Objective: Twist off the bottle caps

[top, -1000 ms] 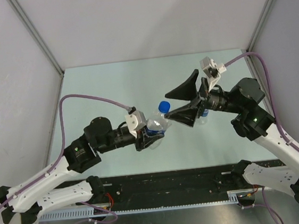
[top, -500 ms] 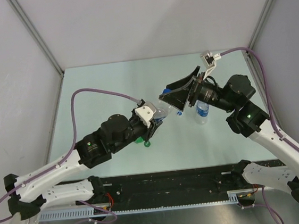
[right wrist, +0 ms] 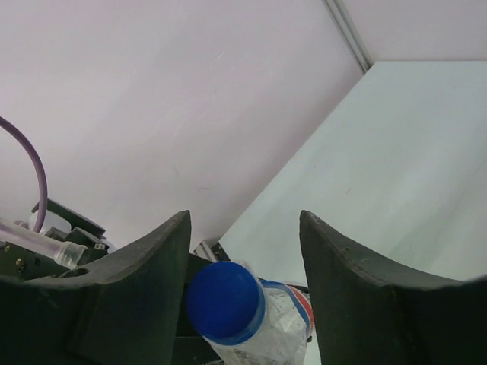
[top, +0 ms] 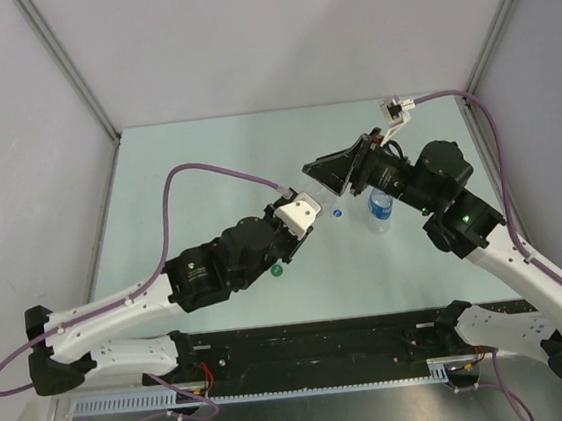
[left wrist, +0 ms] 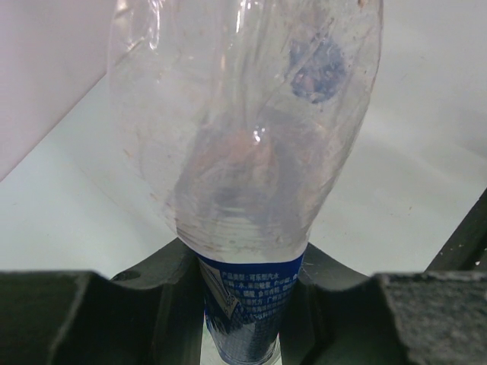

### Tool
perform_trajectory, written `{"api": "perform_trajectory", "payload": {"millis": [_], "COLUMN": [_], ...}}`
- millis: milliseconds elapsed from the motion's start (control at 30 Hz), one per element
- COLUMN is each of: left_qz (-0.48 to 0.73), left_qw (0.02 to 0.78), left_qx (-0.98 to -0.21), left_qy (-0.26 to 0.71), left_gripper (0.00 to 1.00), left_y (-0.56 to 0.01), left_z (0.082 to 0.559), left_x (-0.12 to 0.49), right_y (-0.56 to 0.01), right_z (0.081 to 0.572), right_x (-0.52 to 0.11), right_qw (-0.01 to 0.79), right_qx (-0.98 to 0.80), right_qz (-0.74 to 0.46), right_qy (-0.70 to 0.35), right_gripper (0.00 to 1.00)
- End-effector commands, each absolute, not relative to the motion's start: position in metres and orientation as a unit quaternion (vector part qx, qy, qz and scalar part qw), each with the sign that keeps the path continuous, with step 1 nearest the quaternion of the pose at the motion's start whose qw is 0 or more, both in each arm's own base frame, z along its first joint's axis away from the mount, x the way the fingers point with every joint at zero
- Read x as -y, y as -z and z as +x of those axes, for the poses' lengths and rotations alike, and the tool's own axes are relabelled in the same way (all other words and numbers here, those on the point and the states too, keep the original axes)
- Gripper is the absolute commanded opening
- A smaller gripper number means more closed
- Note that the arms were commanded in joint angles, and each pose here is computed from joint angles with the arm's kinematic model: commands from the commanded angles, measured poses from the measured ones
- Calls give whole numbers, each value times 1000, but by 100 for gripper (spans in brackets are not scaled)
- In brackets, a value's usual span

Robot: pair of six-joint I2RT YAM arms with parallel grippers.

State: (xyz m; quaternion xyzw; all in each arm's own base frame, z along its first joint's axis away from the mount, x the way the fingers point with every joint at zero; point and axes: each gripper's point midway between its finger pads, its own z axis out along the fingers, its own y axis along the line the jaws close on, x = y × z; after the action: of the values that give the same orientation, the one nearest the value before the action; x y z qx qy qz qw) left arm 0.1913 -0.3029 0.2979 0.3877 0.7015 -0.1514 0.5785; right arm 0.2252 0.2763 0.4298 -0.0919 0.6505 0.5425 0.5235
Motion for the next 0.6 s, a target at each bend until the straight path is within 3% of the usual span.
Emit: {"api": "perform_trajectory", "payload": {"millis": [0, 300, 367, 433, 567], "left_qz": [366, 363, 362, 364, 374], "left_qw": [606, 606, 606, 605, 599], "left_qx": [-692, -694, -694, -694, -690], "left_qy": [144, 142, 143, 144, 154], "left_gripper": [0, 0, 0, 0, 0], "left_y": [-326, -327, -327, -327, -324], "left_z": [197, 197, 197, 196, 193], "left_x": [299, 298, 298, 298, 302], "right_y": [-445, -436, -435, -435, -436], "right_z": [221, 215, 215, 215, 213], "right_x": [-267, -274, -273, -272, -272], "right_qw": [551, 544, 545, 547, 550], "right_qx": [-634, -645, -646, -647, -644], "right_qz": [-84, -100, -100, -100, -108], "right_qy": [-536, -527, -524, -522, -520], "right_gripper": [59, 37, 26, 8, 0]}}
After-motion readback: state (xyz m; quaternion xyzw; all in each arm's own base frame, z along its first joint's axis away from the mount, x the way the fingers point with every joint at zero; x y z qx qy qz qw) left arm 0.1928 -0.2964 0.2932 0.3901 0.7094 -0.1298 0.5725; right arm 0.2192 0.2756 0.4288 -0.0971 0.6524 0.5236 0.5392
